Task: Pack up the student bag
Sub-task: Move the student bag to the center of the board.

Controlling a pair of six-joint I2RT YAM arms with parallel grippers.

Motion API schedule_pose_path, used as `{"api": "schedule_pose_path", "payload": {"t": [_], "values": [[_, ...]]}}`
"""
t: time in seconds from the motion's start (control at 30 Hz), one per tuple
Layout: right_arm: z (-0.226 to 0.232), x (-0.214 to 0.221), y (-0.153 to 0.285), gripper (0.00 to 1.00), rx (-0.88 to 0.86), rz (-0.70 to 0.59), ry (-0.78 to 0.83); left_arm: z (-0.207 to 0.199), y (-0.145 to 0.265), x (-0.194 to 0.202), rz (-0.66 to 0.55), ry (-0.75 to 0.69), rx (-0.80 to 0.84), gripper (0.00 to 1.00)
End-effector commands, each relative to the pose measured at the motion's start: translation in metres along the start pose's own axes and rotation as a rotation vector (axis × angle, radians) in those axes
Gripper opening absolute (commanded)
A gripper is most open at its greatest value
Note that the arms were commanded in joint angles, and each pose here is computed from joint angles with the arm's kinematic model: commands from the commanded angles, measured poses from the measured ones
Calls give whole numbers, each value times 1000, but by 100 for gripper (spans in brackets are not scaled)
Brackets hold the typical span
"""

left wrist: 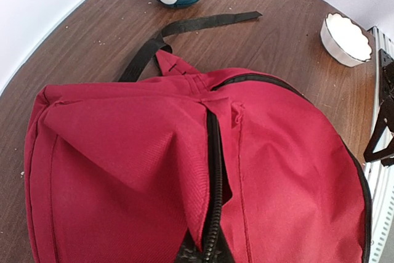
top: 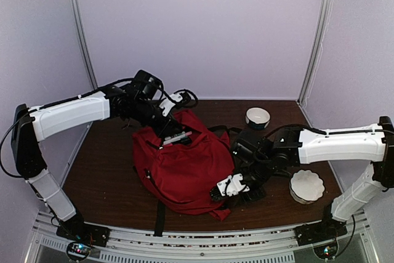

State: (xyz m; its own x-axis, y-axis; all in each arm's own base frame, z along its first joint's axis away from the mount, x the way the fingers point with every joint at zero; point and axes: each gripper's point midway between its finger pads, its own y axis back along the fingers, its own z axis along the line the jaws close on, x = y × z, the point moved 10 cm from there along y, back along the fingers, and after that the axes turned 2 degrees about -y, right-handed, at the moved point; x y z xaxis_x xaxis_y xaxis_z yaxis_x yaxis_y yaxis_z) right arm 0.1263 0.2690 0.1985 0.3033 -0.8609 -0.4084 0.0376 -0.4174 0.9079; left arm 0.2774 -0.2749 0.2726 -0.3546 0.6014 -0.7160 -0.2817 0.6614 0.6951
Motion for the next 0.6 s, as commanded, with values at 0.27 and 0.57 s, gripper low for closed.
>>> {"api": "schedule_pose_path", "payload": {"t": [0.27, 0.57], "values": [[-26, -18, -11, 44, 120, -38, -83, -8, 4, -16, -57, -58, 57, 0], [-16, -14, -42, 20, 77, 37, -61, -10, -11, -13, -33, -35, 108, 0]]}}
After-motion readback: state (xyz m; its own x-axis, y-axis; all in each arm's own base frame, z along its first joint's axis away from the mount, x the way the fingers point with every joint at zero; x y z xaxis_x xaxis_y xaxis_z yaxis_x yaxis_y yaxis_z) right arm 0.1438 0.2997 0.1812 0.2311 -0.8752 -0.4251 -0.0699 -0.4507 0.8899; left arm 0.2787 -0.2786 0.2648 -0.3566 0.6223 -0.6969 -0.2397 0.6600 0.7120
